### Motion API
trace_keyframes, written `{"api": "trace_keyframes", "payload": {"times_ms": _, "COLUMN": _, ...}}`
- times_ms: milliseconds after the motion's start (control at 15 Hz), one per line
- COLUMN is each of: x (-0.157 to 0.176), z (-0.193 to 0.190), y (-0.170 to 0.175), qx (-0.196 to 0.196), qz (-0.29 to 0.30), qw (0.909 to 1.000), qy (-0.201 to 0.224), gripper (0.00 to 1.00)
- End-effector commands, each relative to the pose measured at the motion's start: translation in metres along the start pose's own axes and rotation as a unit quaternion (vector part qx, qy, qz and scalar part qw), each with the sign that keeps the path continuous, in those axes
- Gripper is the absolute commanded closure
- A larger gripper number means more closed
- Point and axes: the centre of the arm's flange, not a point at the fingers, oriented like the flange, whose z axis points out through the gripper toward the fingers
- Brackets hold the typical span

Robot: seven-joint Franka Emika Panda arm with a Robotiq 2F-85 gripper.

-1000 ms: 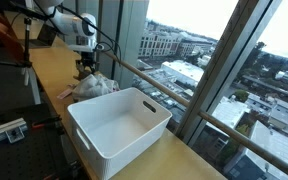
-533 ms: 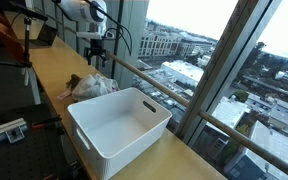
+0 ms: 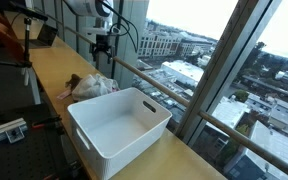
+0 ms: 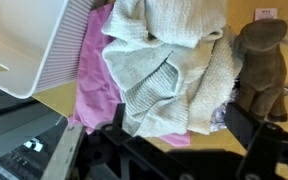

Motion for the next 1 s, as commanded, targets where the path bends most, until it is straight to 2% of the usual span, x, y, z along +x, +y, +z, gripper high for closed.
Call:
{"api": "trace_keyframes", "payload": {"times_ms": 0, "x": 0.0, "z": 0.0, "y": 0.0, "qx": 0.001, "qz": 0.0, "qw": 1.0, "qy": 0.0, "gripper": 0.0}}
{"api": "trace_keyframes", "payload": {"times_ms": 667, "x": 0.0, "z": 0.0, "y": 0.0, "qx": 0.001, "qz": 0.0, "qw": 1.0, "qy": 0.0, "gripper": 0.0}}
{"api": "trace_keyframes", "payload": {"times_ms": 933, "x": 0.008, "z": -0.01, "y": -0.007, "qx": -0.023, "qz": -0.007, "qw": 0.9997, "qy": 0.006, "gripper": 0.0}}
